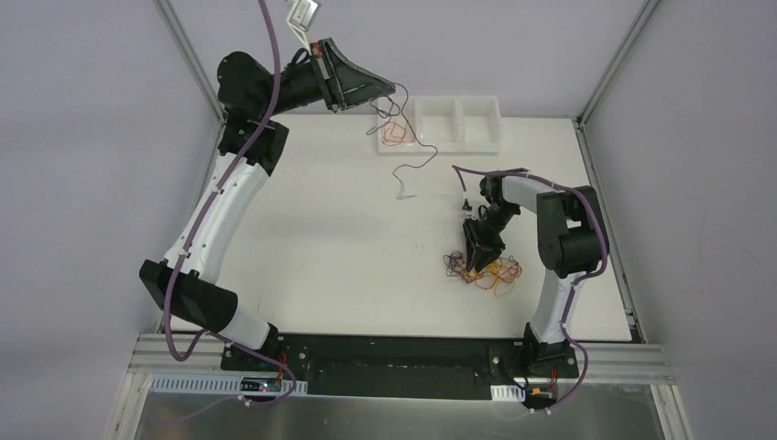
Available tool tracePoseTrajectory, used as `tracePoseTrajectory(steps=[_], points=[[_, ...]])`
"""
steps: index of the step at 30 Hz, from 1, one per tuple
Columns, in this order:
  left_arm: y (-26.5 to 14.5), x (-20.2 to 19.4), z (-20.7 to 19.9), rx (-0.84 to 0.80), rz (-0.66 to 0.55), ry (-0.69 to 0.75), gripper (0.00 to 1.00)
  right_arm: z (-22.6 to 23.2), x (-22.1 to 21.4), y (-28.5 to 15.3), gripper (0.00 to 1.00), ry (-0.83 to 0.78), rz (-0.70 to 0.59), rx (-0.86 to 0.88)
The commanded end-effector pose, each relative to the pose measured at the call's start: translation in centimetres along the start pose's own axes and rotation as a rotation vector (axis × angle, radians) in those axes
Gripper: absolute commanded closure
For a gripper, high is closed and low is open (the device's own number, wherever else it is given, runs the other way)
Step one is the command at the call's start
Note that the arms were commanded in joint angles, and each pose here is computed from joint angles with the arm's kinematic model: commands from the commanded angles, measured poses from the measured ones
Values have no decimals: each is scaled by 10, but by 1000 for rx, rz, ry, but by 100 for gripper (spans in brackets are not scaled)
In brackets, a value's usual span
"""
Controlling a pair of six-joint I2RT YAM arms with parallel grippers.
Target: Untangle the cables
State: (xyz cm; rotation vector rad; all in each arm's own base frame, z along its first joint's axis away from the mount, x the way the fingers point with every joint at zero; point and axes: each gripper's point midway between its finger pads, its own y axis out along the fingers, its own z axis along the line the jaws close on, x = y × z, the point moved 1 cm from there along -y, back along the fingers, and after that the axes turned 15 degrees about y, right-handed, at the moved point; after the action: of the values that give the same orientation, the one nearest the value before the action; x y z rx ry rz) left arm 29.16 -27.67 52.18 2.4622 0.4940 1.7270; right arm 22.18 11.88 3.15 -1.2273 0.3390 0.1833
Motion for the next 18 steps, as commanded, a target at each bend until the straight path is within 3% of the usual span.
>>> tracePoseTrajectory(steps=[1,4,8,18], points=[[-5,54,-39,-63,-101,123,100,-7,22,-5,66,-30,-88,-64],[-6,58,-37,-51,-107,128,100,-1,20,-9,60,-42,-83,-31],[-7,35,-15,-3,-70,79,100,30,15,-38,46,-122,-123,106],[-13,-52,44,199,25,-160,100,69,-21,-178,10,-530,-523,293]])
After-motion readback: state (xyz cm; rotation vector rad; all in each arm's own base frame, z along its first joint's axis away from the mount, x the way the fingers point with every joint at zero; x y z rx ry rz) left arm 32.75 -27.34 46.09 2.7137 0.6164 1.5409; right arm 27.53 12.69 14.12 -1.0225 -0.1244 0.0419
